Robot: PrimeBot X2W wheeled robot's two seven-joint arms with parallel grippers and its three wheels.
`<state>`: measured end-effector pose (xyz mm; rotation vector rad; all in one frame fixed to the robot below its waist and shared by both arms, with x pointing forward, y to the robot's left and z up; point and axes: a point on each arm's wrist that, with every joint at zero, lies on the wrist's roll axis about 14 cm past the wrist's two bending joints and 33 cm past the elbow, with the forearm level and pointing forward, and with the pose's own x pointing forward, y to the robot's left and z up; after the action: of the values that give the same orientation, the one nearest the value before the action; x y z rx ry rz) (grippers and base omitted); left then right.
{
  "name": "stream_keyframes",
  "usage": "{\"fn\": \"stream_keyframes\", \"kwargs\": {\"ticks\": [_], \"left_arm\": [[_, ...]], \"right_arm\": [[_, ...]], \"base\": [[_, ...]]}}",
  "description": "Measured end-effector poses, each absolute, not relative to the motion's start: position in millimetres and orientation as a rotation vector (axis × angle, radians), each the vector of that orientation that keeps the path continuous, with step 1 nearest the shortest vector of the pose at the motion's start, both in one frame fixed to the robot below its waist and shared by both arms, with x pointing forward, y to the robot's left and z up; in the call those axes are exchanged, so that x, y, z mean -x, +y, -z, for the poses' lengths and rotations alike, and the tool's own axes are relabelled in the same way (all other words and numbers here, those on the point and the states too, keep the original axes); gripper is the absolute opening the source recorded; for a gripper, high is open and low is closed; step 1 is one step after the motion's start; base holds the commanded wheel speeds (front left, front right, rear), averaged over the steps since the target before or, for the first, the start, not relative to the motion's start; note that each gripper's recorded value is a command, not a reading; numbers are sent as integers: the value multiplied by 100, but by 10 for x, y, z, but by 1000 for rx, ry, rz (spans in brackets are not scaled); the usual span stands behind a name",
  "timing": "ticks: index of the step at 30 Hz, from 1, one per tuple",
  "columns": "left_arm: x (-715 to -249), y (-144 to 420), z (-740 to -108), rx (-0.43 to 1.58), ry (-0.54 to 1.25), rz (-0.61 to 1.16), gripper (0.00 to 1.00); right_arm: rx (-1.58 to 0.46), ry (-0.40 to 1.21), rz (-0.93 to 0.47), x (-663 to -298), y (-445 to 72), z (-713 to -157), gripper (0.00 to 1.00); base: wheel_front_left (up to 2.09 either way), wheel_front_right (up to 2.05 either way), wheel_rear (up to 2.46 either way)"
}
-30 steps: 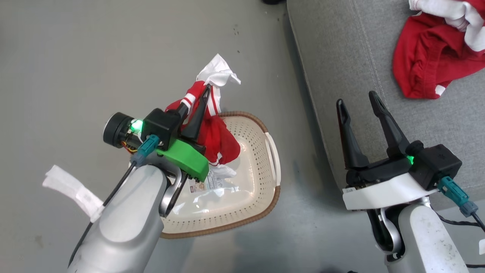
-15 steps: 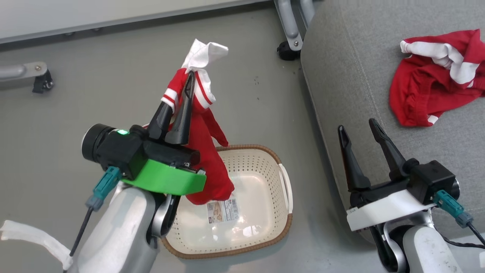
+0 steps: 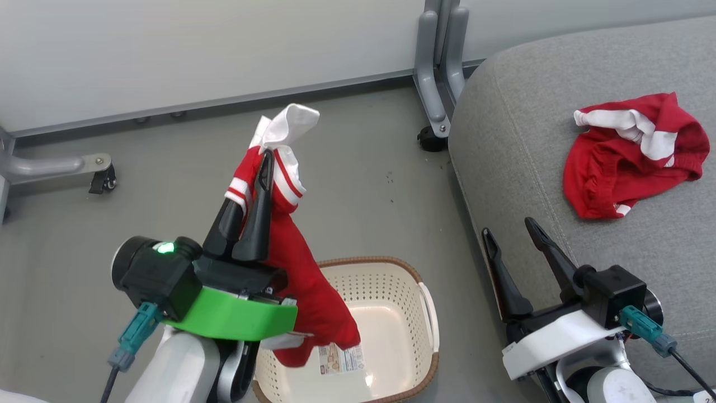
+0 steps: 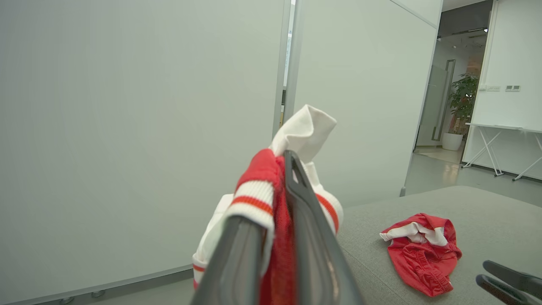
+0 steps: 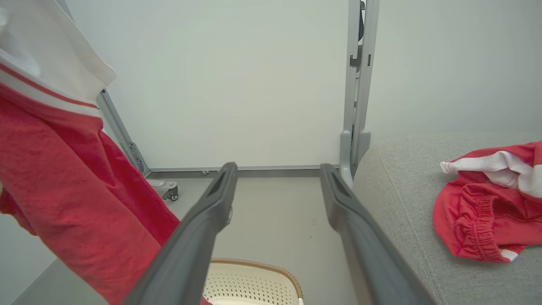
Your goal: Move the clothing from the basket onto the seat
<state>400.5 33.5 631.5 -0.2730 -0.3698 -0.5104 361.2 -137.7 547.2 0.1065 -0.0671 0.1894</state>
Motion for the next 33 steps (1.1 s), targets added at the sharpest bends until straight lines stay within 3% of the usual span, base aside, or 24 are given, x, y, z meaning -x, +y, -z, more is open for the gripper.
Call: {"fn": "stream_keyframes", "kwargs": {"ticks": [27,33], "left_arm": [[-3782,328,-6330,292,-351,512,0],[-3800,345,-6328,295,-352,508,0]], "right_arm": [[-125,-78,-215,-3478,-1291,-5538,100],[-108,-54,-359,-3501,-911,-5539,100]], "base": [[0,0,0],[0,0,0]]}}
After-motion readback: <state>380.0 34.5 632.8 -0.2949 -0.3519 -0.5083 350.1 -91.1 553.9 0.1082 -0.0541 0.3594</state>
